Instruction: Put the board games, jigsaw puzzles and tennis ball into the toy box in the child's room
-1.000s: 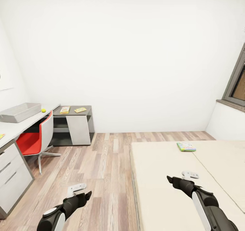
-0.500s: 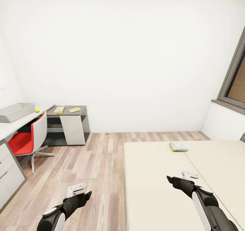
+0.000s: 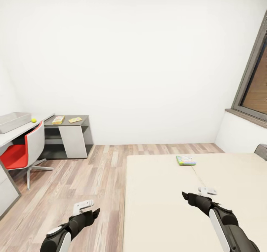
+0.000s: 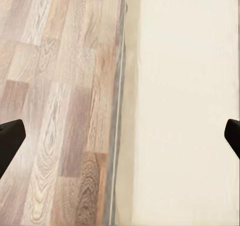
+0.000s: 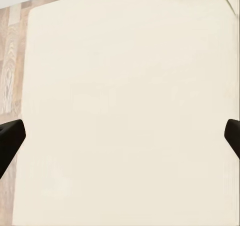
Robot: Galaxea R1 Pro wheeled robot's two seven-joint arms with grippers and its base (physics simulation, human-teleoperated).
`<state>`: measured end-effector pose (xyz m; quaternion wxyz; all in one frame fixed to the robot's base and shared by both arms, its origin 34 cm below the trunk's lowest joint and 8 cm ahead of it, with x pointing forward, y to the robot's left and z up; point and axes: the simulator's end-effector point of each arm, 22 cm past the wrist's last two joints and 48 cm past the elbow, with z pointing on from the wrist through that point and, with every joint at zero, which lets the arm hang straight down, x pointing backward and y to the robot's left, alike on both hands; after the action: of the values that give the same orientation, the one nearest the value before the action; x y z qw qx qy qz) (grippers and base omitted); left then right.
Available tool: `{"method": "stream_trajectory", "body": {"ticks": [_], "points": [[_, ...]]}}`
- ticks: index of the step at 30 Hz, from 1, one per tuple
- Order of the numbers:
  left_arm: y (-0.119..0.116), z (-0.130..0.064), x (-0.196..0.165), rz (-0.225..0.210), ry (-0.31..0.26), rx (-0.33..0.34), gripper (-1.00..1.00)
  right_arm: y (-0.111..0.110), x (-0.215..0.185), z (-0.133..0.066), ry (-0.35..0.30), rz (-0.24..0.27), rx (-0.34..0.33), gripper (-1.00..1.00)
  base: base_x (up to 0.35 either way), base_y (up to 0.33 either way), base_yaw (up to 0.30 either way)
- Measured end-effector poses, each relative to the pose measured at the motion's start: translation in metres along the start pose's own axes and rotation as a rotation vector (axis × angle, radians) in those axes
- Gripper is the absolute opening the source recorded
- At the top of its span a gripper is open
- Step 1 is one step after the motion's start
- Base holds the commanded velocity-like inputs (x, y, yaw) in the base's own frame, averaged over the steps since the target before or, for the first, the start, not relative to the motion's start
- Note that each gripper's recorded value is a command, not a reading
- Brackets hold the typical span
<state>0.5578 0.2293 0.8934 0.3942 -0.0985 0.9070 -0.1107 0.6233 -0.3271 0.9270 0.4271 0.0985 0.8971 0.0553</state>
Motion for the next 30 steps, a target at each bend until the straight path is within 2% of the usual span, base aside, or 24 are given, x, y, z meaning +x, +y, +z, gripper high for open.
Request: {"method": "stream_trajectory", "body": {"ticks": [30], "points": [[0.0,0.0,-0.0001,0.0,-0.001,0.0,1.0,0.0001,0.0,0.0,0.0,0.001,0.0,1.0,0.0,-0.298,0.0]]}}
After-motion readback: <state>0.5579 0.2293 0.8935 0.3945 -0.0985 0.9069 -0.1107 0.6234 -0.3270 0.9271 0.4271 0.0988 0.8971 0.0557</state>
